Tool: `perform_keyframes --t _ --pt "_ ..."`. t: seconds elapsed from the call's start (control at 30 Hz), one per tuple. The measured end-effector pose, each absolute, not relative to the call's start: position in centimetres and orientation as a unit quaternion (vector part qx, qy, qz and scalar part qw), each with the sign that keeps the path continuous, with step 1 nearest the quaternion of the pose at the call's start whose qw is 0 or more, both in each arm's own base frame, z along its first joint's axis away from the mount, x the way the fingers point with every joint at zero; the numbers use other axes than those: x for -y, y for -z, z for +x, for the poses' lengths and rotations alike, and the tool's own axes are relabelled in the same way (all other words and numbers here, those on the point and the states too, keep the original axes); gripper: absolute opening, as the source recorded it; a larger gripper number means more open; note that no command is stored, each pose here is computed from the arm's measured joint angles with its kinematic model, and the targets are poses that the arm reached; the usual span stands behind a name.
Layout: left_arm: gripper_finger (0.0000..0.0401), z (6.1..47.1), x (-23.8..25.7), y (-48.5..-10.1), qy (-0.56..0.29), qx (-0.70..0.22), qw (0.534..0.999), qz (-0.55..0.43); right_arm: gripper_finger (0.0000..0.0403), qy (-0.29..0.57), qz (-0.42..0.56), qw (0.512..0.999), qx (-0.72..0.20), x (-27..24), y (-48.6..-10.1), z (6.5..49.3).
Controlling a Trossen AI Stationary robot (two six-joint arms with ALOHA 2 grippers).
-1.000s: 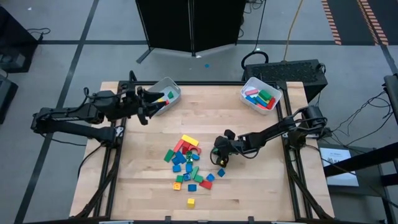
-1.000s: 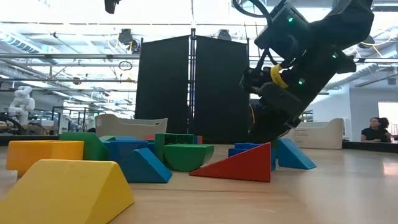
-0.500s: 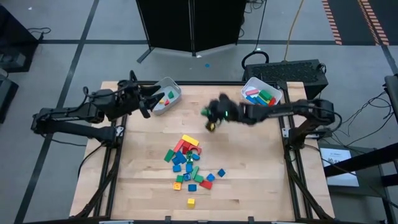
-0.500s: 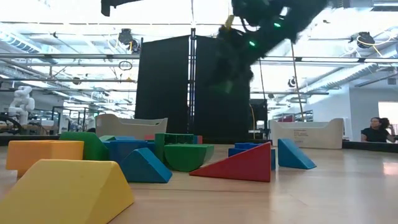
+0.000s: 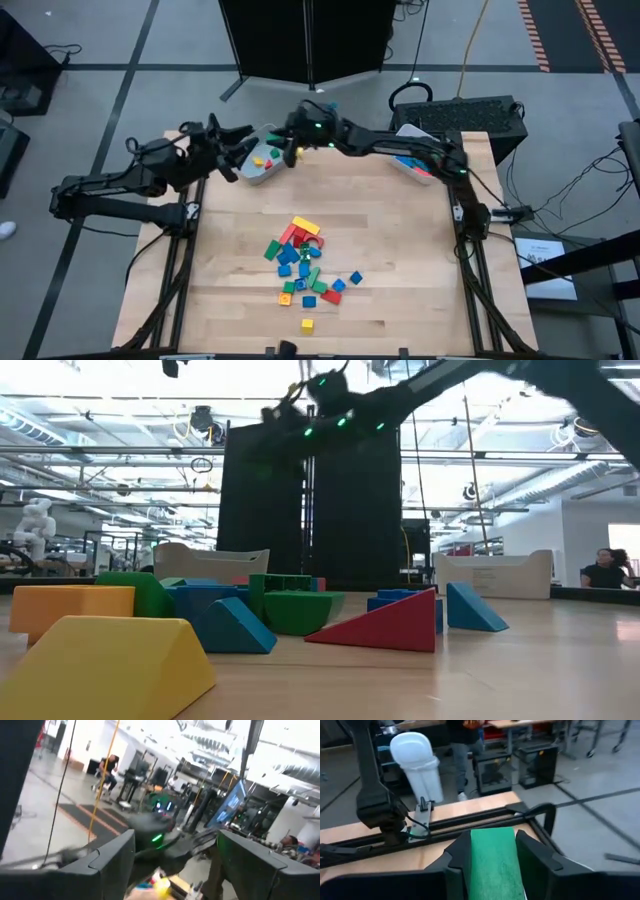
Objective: Sort blocks by size
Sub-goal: Put the triangular green block into the gray bin
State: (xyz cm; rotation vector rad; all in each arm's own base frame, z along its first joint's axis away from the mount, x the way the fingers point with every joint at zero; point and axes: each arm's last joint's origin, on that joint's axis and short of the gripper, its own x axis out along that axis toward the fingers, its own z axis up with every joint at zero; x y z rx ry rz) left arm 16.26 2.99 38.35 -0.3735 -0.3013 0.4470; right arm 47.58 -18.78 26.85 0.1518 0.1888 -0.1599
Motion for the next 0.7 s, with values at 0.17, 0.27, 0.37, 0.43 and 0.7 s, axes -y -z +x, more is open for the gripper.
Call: perform_keyframes --t 0.17,0.27,0.37,0.43,0.7 --pt "0.0281 15.9 -3.0 -38.9 -0.218 0.173 0.944 -0.177 0.0104 0.07 0.101 0.986 -0.114 20.7 -25.1 50.9" --pt "0.0281 15.8 -3.0 -38.9 -0.22 0.169 0.945 -0.173 0.0104 0.076 0.111 0.981 -0.137 21.7 -23.2 52.2" --pt "0.0281 15.9 -3.0 -38.6 -0.222 0.157 0.947 -0.172 0.0108 0.087 0.134 0.975 -0.158 22.6 -20.9 53.2" --pt "0.0281 15.9 -3.0 -38.6 -0.222 0.156 0.947 -0.175 0.0146 0.093 0.164 0.969 -0.16 23.0 -20.0 53.5" --pt "0.0281 15.9 -2.9 -38.6 -0.214 0.156 0.948 -0.175 0.0296 0.101 0.227 0.955 -0.16 24.0 -20.0 53.1"
